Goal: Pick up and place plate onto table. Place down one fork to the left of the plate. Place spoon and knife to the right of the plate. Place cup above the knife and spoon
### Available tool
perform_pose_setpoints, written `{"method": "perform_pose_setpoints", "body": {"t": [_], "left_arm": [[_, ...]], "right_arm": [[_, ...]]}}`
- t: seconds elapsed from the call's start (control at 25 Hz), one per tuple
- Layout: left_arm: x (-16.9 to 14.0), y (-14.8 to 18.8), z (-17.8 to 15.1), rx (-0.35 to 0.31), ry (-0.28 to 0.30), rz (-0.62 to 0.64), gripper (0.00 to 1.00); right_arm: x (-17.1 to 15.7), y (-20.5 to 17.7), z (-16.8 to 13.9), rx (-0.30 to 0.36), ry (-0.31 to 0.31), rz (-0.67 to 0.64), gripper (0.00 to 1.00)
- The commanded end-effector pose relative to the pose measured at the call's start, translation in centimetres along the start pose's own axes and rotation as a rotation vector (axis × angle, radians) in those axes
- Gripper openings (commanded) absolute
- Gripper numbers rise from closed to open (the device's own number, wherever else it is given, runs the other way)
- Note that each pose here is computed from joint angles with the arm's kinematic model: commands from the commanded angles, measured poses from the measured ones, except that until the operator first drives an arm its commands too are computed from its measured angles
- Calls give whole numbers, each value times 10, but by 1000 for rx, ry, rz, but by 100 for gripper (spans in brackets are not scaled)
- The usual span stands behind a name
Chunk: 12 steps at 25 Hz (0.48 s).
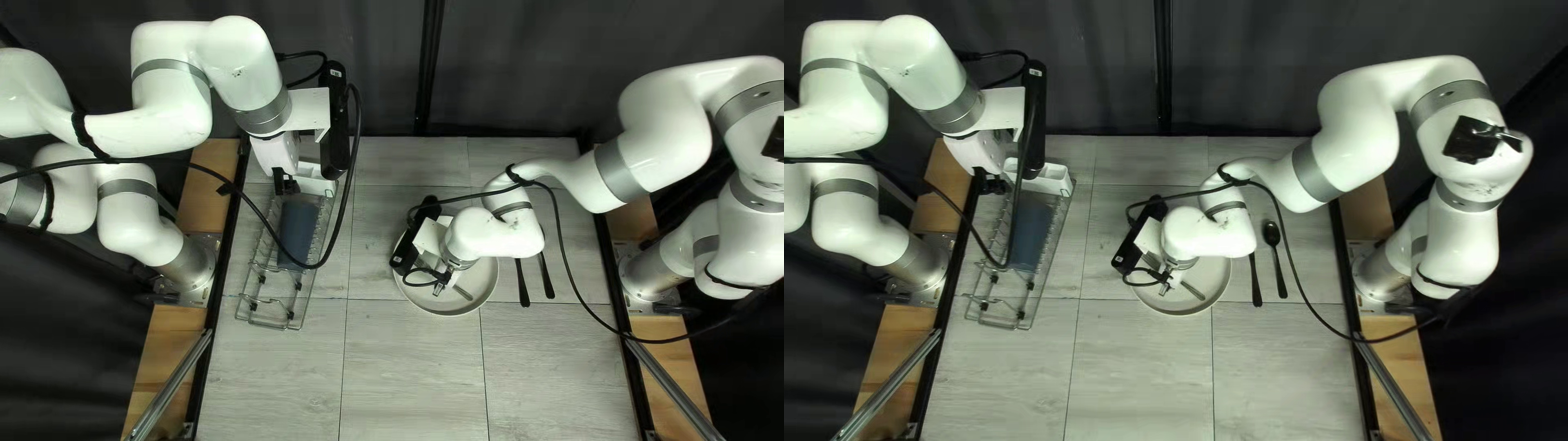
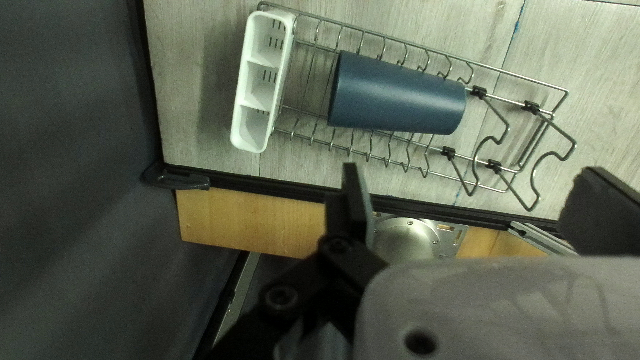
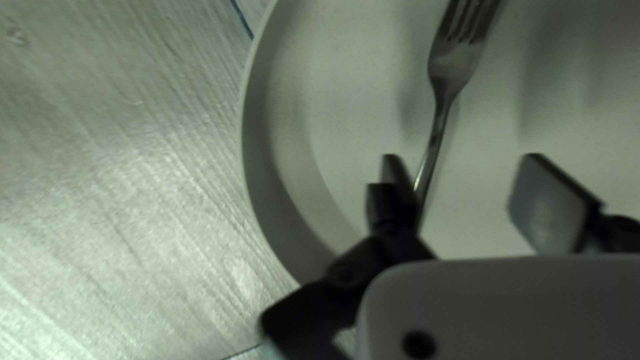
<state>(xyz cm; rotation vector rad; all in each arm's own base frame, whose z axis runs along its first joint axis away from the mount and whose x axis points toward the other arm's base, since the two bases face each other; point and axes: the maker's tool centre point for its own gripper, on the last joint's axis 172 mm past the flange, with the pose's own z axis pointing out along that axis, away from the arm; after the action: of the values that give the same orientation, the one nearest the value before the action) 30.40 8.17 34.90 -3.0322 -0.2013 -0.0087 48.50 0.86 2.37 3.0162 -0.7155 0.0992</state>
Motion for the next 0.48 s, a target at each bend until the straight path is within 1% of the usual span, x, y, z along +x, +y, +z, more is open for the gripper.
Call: {"method": "perform_pose_setpoints", "body": {"t": [0.04, 0.12, 0.2, 0.32, 0.36, 0.4, 0.44, 0.48], "left_arm": [[0, 0, 0, 0, 0, 0, 100], [0, 0, 0, 0, 0, 0, 100], [0, 0, 0, 0, 0, 0, 100], [0, 0, 0, 0, 0, 0, 100], [0, 0, 0, 0, 0, 0, 100], [0, 0, 0, 0, 0, 0, 100], [0, 0, 0, 0, 0, 0, 100], [0, 0, 0, 0, 0, 0, 100]], "right_arm": [[0, -2, 2, 8, -2, 0, 90], [1, -3, 2, 11, -2, -1, 89], [3, -4, 1, 15, -2, -1, 85], [4, -5, 1, 19, -3, 0, 74], [4, -5, 1, 21, -3, 0, 74], [4, -5, 2, 22, -4, 1, 76], [4, -5, 2, 22, -4, 1, 82], [3, -5, 1, 21, -5, 1, 98]]}}
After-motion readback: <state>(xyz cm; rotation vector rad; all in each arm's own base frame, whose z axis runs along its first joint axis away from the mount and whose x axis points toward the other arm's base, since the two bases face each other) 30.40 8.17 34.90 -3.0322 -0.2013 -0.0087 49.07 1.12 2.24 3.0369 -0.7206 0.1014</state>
